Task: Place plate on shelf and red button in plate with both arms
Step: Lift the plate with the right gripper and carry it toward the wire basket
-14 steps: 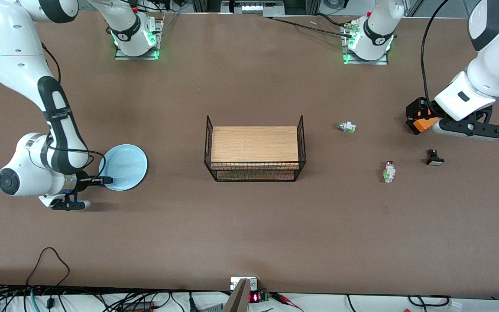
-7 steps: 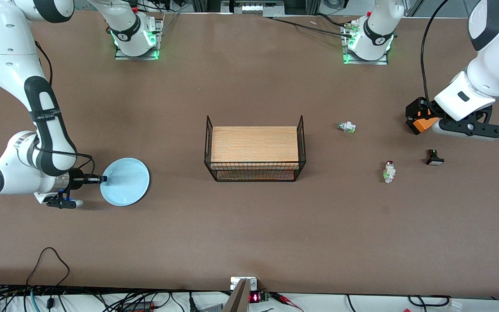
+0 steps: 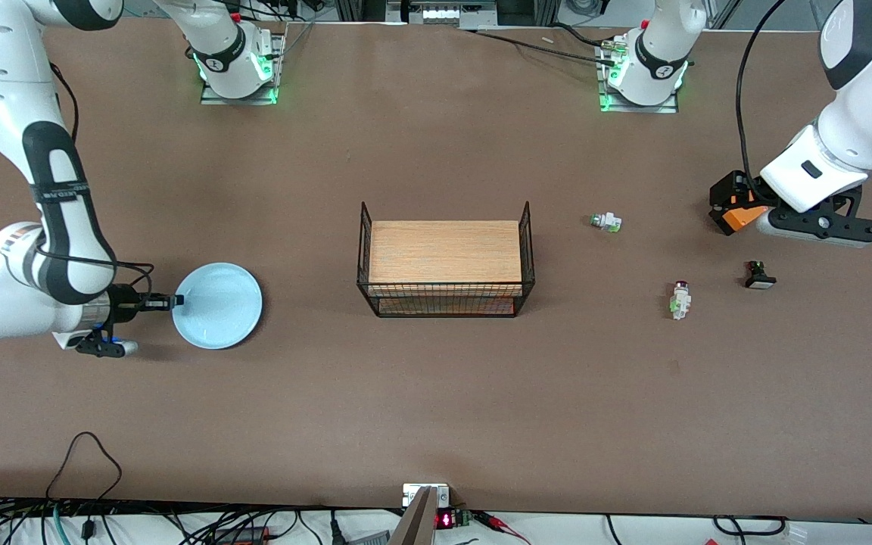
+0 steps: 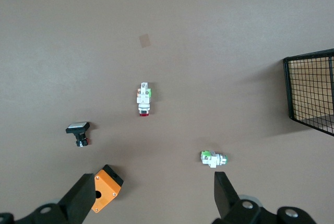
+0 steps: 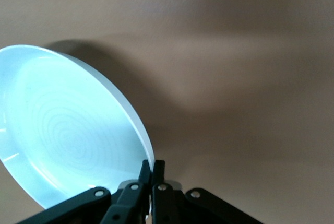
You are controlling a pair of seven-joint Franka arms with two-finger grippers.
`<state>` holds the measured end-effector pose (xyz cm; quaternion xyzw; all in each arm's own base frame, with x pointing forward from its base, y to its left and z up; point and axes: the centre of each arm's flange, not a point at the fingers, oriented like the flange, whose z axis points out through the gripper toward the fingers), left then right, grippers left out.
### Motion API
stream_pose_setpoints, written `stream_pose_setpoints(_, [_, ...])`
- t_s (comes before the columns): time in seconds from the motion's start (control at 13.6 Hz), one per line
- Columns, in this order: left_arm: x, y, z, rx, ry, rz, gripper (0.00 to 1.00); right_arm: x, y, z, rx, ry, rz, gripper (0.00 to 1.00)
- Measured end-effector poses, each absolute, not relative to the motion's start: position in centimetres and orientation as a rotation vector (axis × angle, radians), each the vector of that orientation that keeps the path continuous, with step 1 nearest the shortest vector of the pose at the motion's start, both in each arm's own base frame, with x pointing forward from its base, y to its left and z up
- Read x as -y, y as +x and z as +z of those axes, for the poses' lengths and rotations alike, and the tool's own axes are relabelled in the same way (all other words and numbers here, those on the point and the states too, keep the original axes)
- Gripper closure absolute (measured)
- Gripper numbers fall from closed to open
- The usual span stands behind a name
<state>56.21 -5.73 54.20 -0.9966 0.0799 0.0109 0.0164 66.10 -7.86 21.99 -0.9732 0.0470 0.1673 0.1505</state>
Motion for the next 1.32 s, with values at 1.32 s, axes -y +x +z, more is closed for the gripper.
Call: stream_pose_setpoints(1.32, [5.9, 56.3, 54.2, -0.253, -3.099, 0.040, 0.00, -16.6, 62.5, 50.6, -0.738, -2.740, 0.780, 0.97])
